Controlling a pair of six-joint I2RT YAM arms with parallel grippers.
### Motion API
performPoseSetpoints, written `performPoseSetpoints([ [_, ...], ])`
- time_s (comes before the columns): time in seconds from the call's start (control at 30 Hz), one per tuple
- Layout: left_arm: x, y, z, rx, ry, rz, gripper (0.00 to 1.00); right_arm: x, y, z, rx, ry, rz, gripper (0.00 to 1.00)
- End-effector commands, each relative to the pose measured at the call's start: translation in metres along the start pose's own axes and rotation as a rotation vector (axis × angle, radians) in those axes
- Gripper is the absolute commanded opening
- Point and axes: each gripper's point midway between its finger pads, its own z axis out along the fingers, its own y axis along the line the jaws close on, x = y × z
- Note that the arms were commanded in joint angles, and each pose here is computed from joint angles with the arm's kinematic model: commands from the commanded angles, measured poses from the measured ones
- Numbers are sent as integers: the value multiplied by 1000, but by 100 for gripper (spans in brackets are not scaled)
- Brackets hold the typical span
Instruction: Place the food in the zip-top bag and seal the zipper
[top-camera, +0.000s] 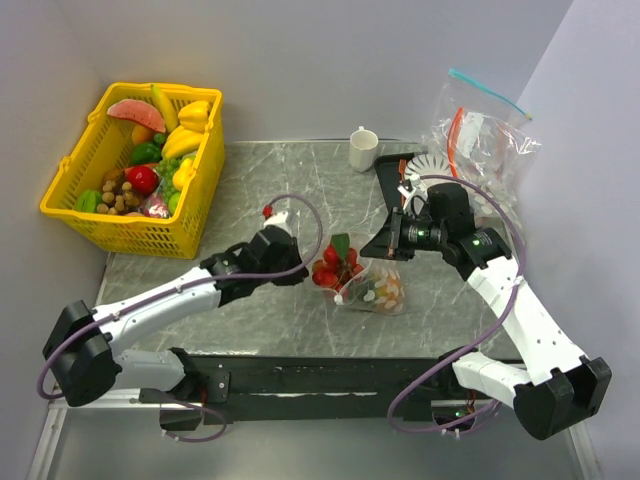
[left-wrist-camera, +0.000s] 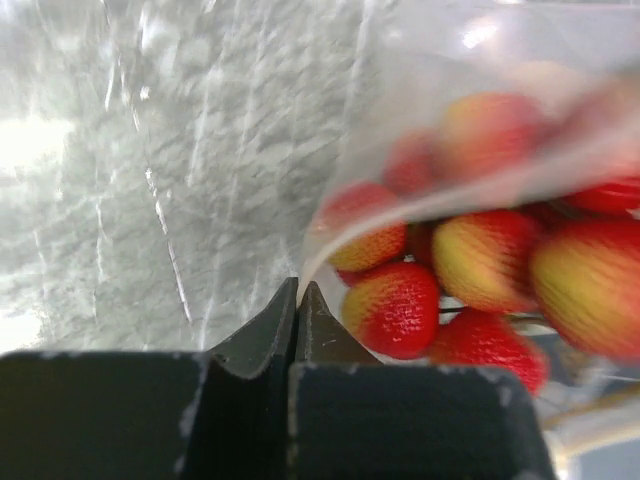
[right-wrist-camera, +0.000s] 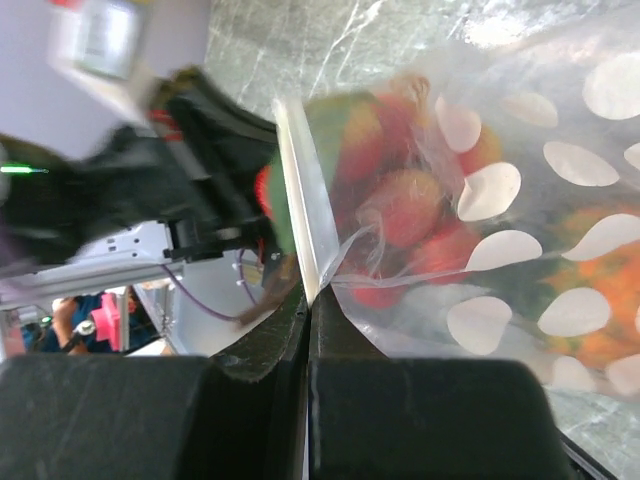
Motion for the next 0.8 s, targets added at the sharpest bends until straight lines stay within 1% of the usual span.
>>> performPoseSetpoints([
  [0.0,-79,-61,-62,132,-166,44,1,-4,-18,-3,73,-62,-62,0],
  [0.03,-84,-75,-74,191,-161,51,1,-2,-24,-1,87,-61,-58,0],
  [0.07,-97,-90,-93,247,-189,47,1,3,-33,3,107,-52,-48,0],
  [0.13,-98,-103,-103,309,-182,48,1,3,-35,5,116,-45,-43,0],
  [0.23,-83,-88,-81,282,-163,33,1,-17,-12,-16,128,-95,-89,0],
  [0.27,-59,-71,-59,252,-98,22,1,-36,12,-32,106,-157,-128,0],
  [0.3,-62,-67,-50,270,-110,-5,1,-40,19,-42,123,-168,-132,0],
  [0.33,-49,-66,-43,301,-58,-15,1,-46,28,-48,120,-182,-145,0],
  [0.37,-38,-56,-34,289,-29,-36,1,-58,49,-62,96,-225,-177,0],
  [0.43,-40,-52,-33,277,-22,-42,1,-59,57,-68,85,-225,-184,0],
  [0.5,-63,-64,-48,280,-66,-14,1,-57,47,-61,96,-222,-180,0],
  [0.53,-66,-65,-54,262,-59,-5,1,-55,37,-55,117,-214,-173,0],
  [0.57,-87,-81,-71,298,-106,16,1,-42,16,-41,147,-164,-143,0],
  [0.6,-94,-87,-77,310,-118,22,1,-39,8,-35,153,-149,-139,0],
  [0.67,-101,-97,-85,347,-127,30,1,-29,-10,-25,180,-119,-119,0],
  [0.7,-97,-102,-85,381,-114,32,1,-30,-11,-25,185,-129,-123,0],
  [0.77,-80,-99,-66,413,-82,2,1,-33,-12,-27,199,-147,-127,0],
])
